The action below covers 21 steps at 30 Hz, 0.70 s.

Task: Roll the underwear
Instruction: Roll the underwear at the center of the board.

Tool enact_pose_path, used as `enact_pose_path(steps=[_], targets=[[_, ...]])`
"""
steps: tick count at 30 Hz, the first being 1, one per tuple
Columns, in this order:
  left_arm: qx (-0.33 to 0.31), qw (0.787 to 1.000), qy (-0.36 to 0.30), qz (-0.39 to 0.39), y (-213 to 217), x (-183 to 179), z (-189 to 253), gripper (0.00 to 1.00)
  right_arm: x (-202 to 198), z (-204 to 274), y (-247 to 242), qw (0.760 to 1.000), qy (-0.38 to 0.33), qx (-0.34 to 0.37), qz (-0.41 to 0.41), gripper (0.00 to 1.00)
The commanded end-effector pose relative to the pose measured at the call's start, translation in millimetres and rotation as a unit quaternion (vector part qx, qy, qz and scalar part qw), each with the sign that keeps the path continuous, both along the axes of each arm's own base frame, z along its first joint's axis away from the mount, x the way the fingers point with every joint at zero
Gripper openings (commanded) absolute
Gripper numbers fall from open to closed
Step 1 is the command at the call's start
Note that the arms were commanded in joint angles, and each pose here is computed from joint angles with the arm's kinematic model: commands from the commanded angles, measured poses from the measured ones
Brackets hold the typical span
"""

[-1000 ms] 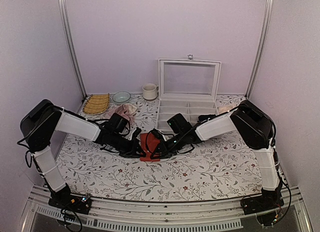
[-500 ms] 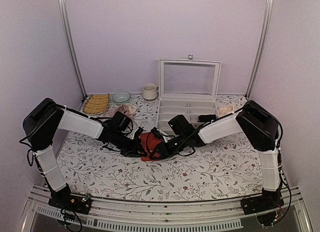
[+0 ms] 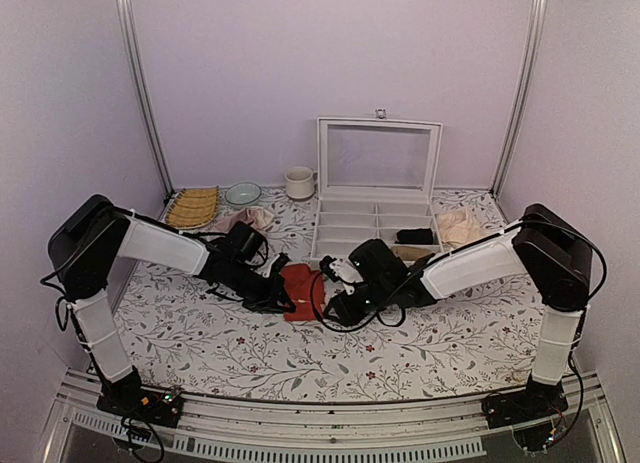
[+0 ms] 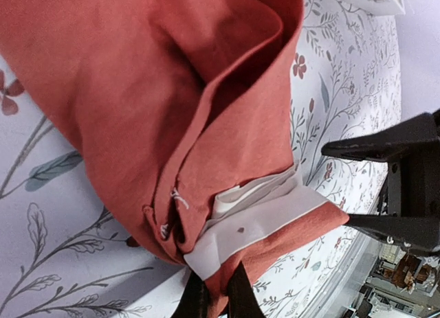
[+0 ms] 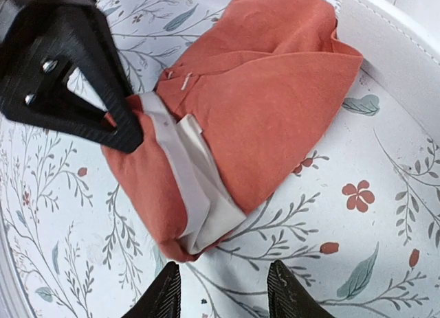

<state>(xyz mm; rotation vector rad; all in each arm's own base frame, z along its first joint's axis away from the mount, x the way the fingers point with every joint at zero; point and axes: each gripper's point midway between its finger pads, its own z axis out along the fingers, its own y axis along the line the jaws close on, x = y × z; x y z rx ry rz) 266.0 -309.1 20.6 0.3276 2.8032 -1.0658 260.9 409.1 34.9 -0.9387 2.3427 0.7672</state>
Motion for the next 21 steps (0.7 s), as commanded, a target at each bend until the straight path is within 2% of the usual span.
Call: enact_pose_path(steps=[1,4,10,16,21], targets=[[0.038,0.999,0.020,-0.006,7,-11,-19,0.00,-12,76,10,0.985,-0.170,0.023,0.029,0.43],[0.038,0.999,0.020,-0.006,7,-10,-19,0.00,-22,83,19,0.968,-0.243,0.003,0.057,0.44],[0.040,0.999,0.023,-0.008,7,-12,-20,0.00,-31,83,40,0.937,-0.335,-0.039,0.095,0.46],[0.040,0.999,0.024,-0.009,8,-12,-20,0.00,-29,66,53,0.923,-0.358,-0.061,0.129,0.46],[0.041,0.999,0.023,-0.011,7,-12,-19,0.00,-30,47,60,0.921,-0.350,-0.071,0.156,0.46]])
